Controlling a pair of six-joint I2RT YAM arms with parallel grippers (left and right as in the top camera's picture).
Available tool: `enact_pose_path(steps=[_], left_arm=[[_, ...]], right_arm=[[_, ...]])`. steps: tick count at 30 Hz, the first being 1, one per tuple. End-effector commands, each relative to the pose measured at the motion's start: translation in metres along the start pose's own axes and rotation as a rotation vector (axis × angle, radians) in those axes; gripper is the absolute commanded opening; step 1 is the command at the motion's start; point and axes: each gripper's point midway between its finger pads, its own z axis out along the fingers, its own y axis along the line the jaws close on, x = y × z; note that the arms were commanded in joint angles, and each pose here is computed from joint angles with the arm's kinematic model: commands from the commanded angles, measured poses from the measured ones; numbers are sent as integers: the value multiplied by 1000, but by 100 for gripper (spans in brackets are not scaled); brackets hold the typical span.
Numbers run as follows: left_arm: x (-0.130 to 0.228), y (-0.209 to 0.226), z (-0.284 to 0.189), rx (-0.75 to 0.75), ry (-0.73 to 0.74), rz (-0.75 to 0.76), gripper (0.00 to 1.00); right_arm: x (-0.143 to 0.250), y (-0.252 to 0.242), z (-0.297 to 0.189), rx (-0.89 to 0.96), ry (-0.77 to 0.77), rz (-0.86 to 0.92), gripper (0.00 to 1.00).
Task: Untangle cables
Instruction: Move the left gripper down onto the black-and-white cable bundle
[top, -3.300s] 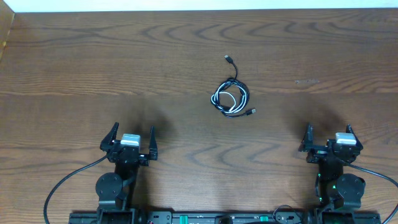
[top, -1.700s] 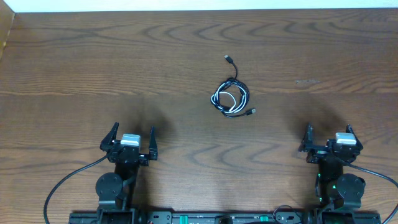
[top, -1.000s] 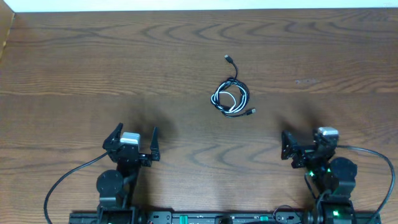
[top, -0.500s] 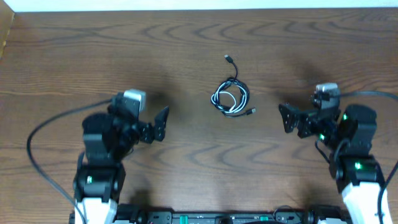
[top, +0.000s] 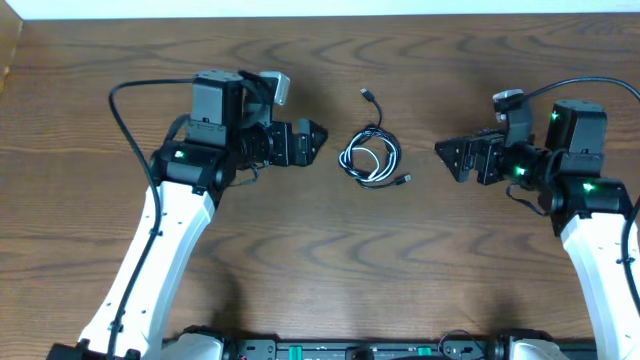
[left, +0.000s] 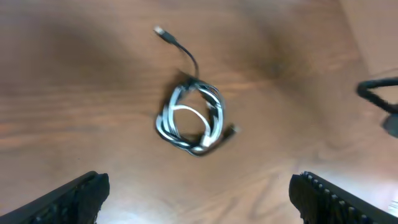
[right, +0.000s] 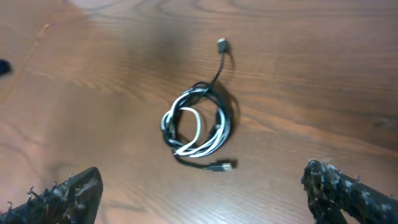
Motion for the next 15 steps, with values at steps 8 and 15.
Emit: enact_pose_path(steps=[8,15], left_arm=[[4,-5,22,25,85,32,91],[-1,12,74,-99,215,137,86]], right_arm=[[7,28,-6,-144,48,82,99],[8,25,-5,-123,51,84,99]])
